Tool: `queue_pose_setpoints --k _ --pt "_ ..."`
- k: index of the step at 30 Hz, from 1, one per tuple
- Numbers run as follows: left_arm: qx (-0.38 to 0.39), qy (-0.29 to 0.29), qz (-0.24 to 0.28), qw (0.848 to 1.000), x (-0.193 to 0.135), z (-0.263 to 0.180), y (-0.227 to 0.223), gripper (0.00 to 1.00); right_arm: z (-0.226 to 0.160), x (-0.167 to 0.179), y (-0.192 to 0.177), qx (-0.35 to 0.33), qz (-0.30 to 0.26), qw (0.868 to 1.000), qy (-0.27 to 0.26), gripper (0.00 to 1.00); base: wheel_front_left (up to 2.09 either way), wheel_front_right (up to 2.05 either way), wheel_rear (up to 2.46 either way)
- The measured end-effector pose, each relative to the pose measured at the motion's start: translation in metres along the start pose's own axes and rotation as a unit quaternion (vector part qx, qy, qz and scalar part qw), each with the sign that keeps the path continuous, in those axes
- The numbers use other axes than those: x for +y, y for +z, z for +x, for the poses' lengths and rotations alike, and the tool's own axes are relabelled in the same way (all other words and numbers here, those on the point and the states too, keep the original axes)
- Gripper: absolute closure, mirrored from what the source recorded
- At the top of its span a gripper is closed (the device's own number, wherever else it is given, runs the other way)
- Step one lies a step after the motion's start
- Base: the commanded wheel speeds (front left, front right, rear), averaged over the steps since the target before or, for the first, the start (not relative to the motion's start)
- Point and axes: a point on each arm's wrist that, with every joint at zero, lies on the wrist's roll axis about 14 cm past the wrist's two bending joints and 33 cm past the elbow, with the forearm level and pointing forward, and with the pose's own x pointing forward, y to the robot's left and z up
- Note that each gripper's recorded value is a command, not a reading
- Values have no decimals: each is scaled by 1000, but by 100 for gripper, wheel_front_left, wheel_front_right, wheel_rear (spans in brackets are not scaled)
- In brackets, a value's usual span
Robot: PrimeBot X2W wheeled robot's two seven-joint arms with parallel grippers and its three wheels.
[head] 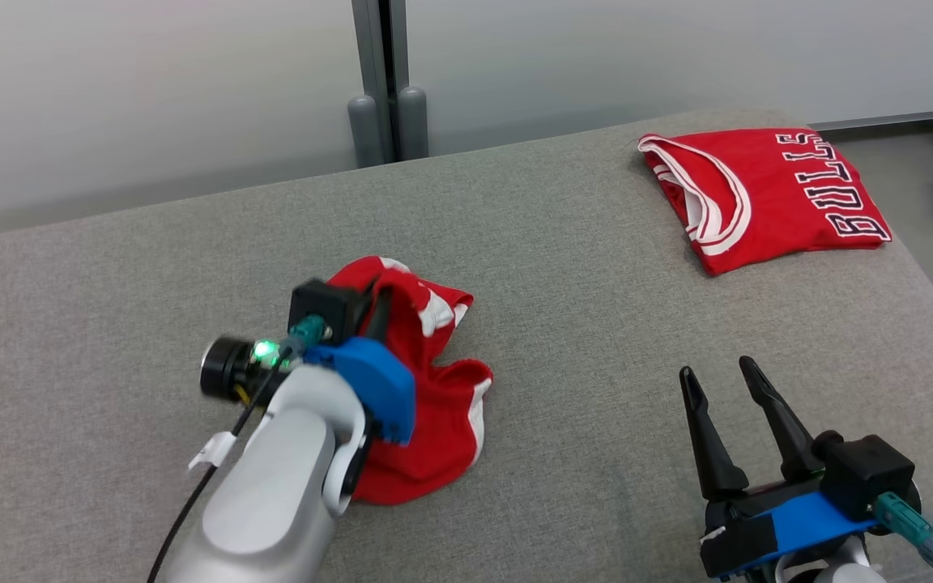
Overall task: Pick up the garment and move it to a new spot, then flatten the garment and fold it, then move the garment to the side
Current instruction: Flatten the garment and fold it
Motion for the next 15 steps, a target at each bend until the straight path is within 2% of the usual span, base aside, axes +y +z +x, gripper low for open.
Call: queue_pose_setpoints --k 3,6,12,15 --pt "-83 -44 -13 995 -17 5 49 100 2 -1 1 -2 -1 1000 -1 0 0 0 0" --pt "-179 -93 -28 979 -39 1 110 100 1 -1 1 -2 -1 1000 -1 0 0 0 0" --pt "-348 -195 -122 909 -86 -42 223 100 0 0 4 -6 -1 1000 1 0 0 0 0" --pt "-391 -213 -149 883 -91 -62 255 100 1 2 4 -7 0 1000 3 0 0 0 0"
